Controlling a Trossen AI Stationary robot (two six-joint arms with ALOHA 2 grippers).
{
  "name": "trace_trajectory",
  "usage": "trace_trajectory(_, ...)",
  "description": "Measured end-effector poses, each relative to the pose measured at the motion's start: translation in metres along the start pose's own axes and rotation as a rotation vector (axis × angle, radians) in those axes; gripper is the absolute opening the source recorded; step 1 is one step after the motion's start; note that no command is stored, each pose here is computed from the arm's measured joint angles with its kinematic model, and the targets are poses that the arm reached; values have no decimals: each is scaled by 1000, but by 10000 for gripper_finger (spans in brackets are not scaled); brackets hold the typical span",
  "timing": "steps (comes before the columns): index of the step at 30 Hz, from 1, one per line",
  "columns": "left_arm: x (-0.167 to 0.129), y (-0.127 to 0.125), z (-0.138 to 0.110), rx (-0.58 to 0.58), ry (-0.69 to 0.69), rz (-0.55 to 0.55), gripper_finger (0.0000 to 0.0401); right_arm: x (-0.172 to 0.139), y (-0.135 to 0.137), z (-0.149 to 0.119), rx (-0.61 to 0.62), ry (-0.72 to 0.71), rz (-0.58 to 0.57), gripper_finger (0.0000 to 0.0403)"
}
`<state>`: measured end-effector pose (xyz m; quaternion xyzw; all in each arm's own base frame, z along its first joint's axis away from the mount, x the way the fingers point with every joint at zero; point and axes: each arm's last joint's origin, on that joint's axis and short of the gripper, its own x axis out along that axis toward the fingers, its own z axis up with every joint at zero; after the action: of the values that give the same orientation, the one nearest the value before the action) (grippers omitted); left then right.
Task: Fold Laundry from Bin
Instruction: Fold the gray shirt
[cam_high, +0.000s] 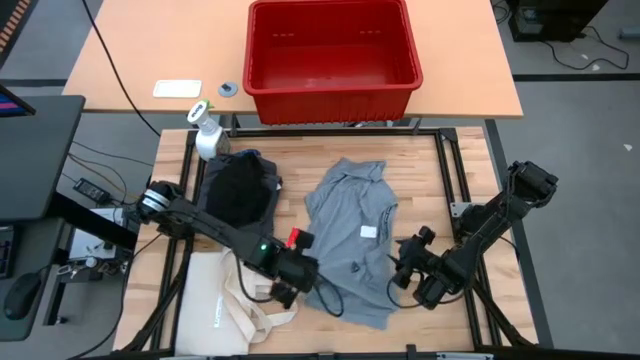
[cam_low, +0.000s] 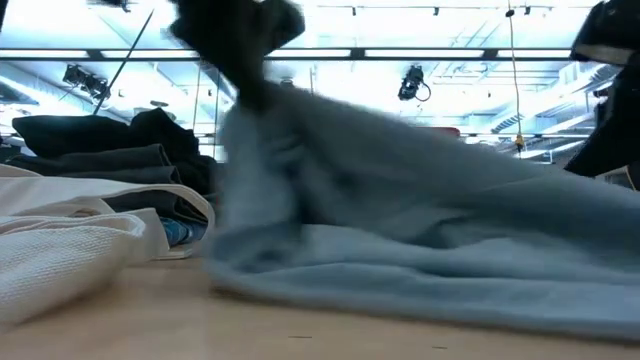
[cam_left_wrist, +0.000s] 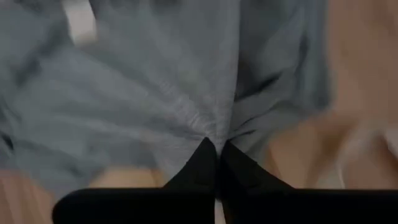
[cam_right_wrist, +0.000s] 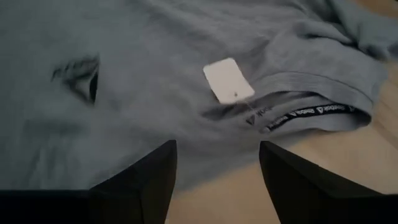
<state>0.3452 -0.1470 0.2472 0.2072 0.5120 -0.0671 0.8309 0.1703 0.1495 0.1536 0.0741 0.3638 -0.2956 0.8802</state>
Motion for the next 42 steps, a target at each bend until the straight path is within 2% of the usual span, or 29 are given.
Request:
trace_trajectory(4,0,-9,-18,-22,182,-14,8,-5,7,-2,-55,-16,60,237)
trace_trajectory(11,3,-16,-17,-120,145,28,20,-3,10,-1,-49,-5,82,237)
trace_trajectory(14,5,-17,-13,-121,105,32,57,-1,11,0,-64,18,90,238)
trace_trajectory(18,0,-18,0,-113,2,23,131,1,15,3,-87,-1,121,238)
trace_trajectory(21,-3,-19,2,-108,-5,13,182,0,20,5,-95,-21,159,238)
trace_trajectory(26,-3,-22,5,-133,-27,-89,231,-1,32,9,-115,-50,255,238)
trace_trajectory(31,12,-29,18,-118,-122,-109,236,16,55,5,-217,-103,317,238)
trace_trajectory(37,59,-30,8,-100,35,-82,222,28,72,0,-276,-93,283,237)
trace_trajectory(42,60,-24,0,-142,125,-76,207,38,74,-4,-274,-76,251,237)
